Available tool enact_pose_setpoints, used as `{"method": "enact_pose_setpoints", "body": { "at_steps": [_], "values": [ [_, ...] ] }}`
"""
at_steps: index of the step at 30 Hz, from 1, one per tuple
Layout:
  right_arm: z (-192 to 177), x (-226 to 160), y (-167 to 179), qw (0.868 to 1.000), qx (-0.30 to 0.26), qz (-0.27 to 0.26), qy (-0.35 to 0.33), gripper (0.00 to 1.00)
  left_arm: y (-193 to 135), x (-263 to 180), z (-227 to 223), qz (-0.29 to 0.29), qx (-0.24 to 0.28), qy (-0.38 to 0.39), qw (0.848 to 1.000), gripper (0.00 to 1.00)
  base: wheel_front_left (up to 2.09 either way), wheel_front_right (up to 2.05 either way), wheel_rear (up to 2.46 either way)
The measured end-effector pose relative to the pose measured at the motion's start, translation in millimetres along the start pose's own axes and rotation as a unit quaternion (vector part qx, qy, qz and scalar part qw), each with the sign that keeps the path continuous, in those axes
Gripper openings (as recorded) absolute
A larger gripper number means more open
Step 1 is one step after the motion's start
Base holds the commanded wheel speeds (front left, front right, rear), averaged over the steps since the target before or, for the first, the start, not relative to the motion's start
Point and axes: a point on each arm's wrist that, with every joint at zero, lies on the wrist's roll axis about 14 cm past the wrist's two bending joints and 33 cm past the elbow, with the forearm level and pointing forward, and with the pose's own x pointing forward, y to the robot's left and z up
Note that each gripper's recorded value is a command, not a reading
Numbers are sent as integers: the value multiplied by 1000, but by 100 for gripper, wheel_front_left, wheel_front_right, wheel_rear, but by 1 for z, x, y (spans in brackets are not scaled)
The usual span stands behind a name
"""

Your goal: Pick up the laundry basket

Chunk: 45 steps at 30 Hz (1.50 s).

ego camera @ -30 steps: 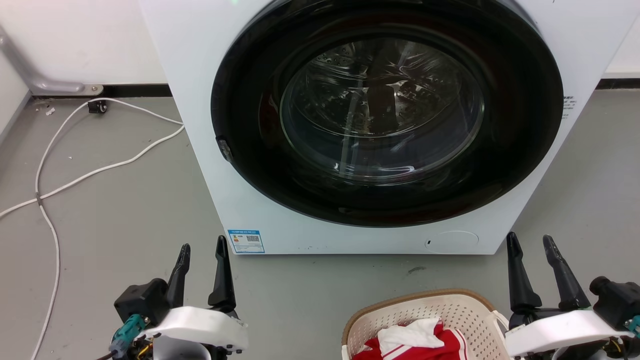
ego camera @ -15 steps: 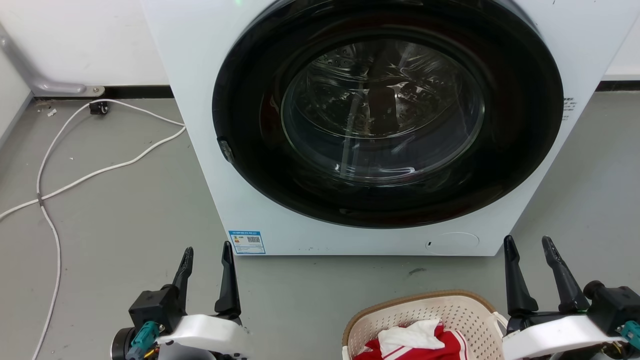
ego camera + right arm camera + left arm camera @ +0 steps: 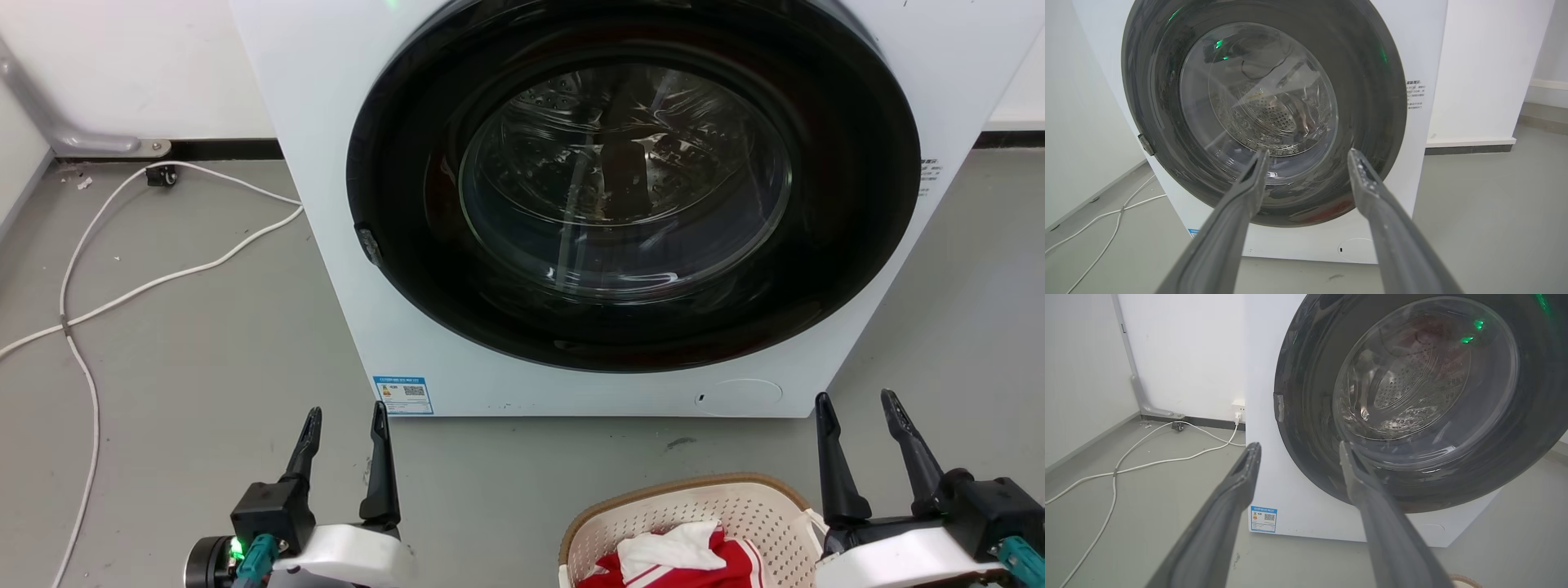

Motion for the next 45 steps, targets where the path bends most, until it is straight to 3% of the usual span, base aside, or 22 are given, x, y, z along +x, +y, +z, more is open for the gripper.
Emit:
{"method": "enact_pose_setpoints", "body": {
  "at_steps": [16, 33, 45],
  "values": [
    [1, -4, 5, 999, -39, 13, -6, 100, -5, -4, 0, -11, 46, -11, 999, 100, 0, 0, 0],
    [-4, -5, 1, 1000, -30, 5, 1, 100, -6, -4, -6, -12, 44, -2, 999, 100, 0, 0, 0],
    [-38, 3, -33, 994, -88, -29, 60, 100, -37, 10, -39, -73, 36, 47, 996, 100, 0, 0, 0]
  ]
}}
